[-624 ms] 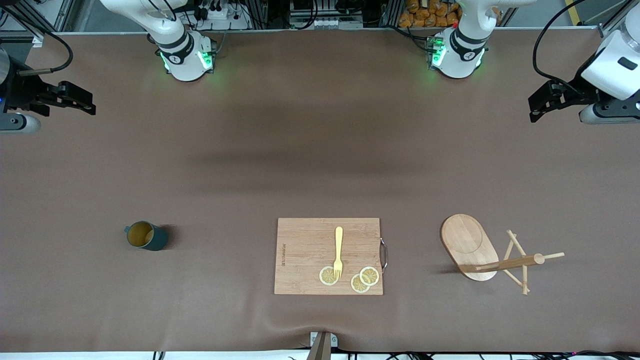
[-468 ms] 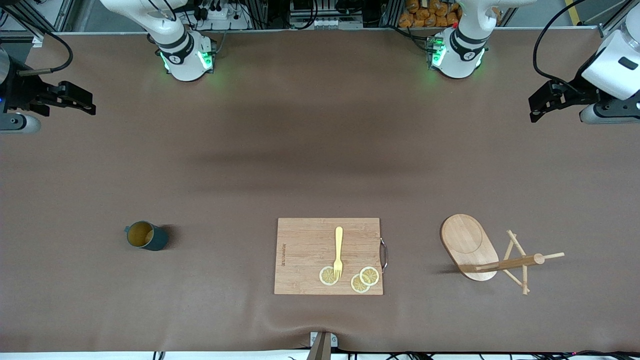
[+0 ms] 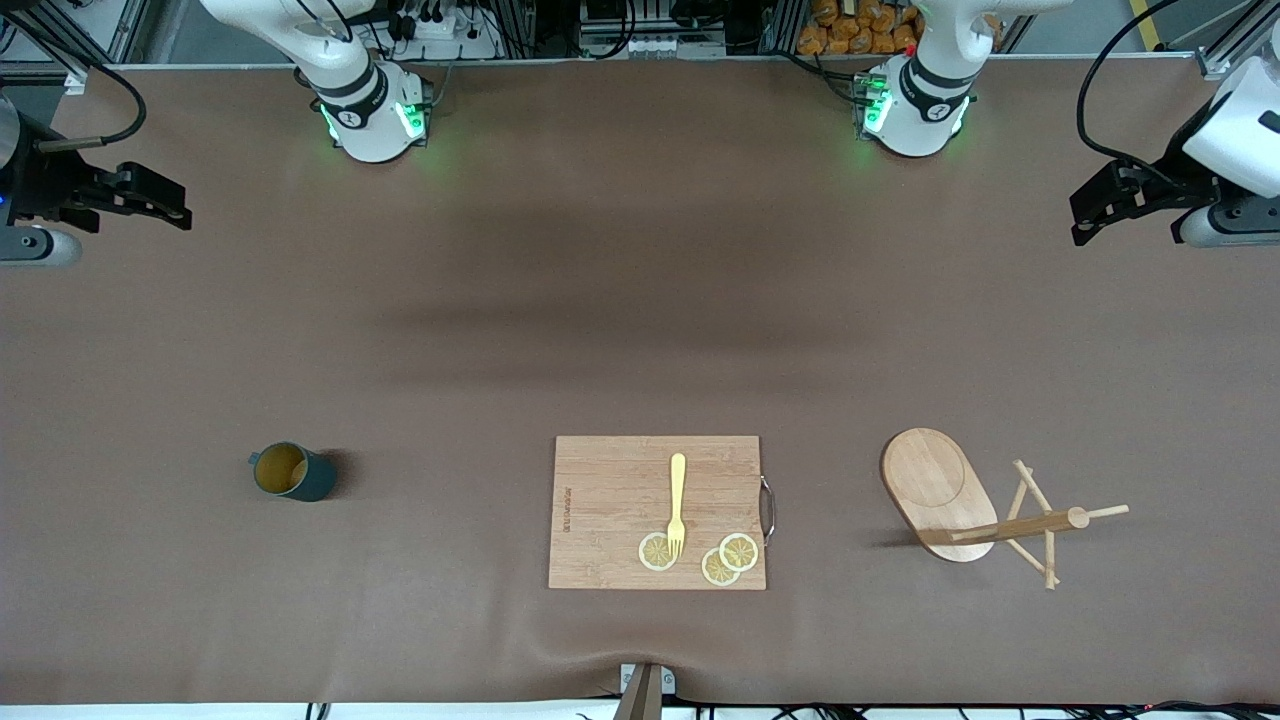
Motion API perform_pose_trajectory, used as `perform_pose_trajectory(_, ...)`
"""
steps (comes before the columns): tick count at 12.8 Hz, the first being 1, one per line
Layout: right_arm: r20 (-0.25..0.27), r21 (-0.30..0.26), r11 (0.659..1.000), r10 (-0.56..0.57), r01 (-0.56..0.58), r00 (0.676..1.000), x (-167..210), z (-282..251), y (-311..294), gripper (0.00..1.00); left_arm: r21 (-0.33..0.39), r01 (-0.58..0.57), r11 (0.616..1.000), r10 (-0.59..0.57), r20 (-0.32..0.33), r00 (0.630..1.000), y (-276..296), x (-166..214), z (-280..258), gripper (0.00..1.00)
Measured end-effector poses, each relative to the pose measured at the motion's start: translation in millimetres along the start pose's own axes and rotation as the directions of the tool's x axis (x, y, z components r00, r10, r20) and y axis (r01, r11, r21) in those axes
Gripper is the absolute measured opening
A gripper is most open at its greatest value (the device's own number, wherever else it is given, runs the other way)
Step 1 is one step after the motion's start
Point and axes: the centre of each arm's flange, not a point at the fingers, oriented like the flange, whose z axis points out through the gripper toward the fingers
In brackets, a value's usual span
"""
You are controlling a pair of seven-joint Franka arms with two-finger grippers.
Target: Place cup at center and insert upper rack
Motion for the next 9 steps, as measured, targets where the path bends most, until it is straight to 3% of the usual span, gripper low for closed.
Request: perform_pose_trajectory(9,0.0,0.0,1.0,-0.002,0.002,1.0,0,0,-1,1.0,0.004,0.05,0.999,-0.05,0.024,0.998,-14,-1,3,1.0)
